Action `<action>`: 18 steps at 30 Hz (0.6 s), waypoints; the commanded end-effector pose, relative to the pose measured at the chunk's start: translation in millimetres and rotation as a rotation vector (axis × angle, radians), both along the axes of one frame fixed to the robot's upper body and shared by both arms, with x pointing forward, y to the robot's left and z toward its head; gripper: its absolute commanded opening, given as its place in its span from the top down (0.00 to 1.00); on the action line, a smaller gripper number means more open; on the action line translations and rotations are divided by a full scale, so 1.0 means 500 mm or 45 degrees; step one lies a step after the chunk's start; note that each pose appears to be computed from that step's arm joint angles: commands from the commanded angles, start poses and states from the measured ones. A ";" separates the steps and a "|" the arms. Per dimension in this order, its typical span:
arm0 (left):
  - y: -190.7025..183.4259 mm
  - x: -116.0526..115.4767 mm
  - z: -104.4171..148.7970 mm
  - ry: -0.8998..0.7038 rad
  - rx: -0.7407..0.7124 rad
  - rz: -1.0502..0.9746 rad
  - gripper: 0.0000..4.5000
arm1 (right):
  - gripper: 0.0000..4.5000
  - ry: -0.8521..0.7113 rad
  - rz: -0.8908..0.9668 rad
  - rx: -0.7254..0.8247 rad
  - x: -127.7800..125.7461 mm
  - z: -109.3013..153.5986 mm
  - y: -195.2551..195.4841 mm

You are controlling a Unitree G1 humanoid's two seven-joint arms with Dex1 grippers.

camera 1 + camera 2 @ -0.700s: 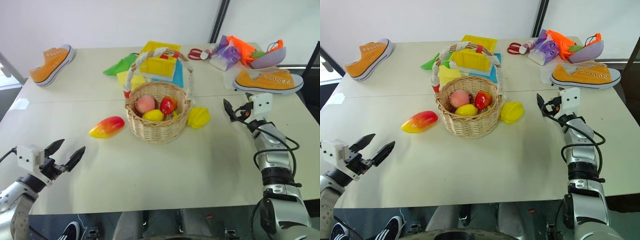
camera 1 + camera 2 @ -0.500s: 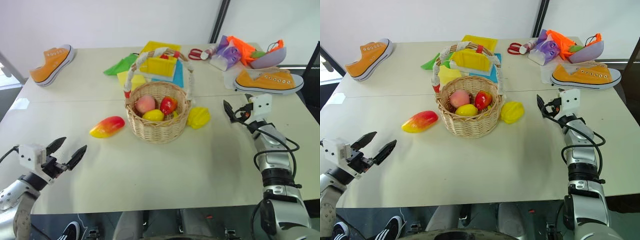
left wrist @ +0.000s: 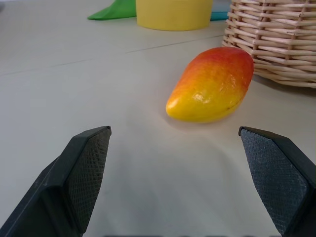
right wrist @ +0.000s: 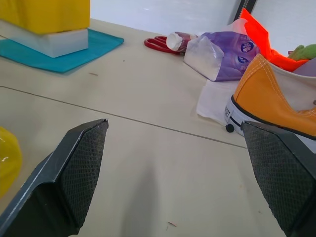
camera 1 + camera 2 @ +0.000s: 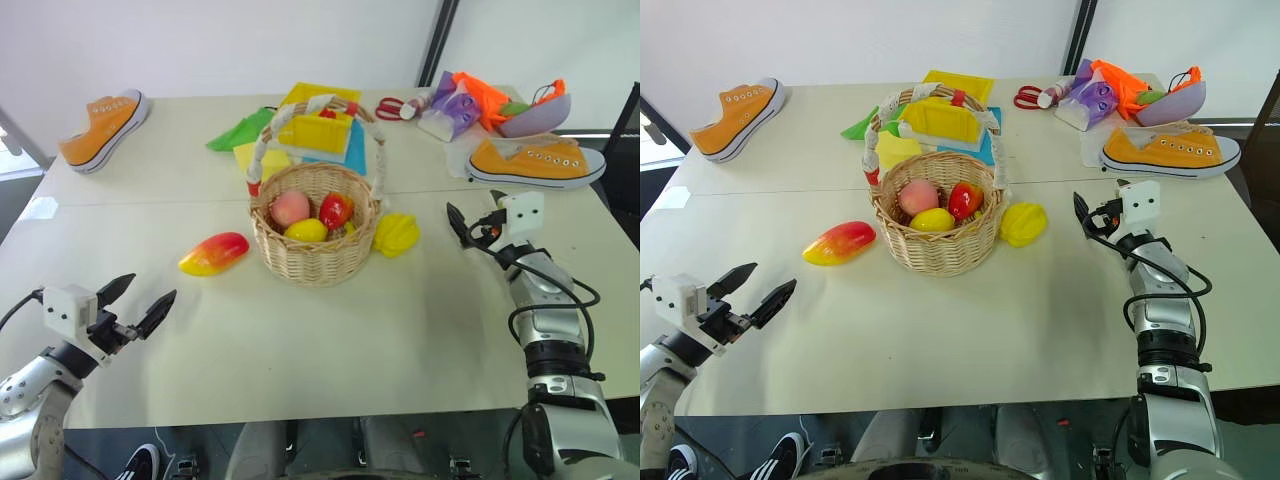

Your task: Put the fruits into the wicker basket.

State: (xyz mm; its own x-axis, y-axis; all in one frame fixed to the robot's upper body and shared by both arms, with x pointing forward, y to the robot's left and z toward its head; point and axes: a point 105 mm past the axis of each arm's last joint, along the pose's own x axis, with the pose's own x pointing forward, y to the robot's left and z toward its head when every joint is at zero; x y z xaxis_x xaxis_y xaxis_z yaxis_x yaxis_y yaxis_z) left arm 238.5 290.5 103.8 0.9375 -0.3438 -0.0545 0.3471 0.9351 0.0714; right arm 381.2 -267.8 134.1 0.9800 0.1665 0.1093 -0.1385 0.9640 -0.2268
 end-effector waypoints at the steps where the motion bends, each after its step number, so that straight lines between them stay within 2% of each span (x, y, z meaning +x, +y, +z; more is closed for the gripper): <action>1: -0.004 0.002 0.015 -0.037 0.001 -0.020 0.01 | 0.00 -0.075 0.021 -0.018 -0.002 0.031 0.009; 9: -0.009 0.001 0.016 -0.036 -0.001 -0.039 0.01 | 0.00 -0.068 0.034 -0.014 -0.002 0.029 0.013; 12: -0.045 -0.011 0.040 -0.062 -0.039 -0.176 0.01 | 0.00 0.004 0.306 0.141 -0.027 0.028 0.060; 15: -0.123 -0.022 0.085 -0.098 -0.031 -0.400 0.01 | 0.00 0.099 0.566 0.069 -0.075 0.038 0.103; 18: -0.185 -0.027 0.103 -0.080 -0.016 -0.550 0.01 | 0.00 0.192 0.676 0.078 -0.099 0.053 0.112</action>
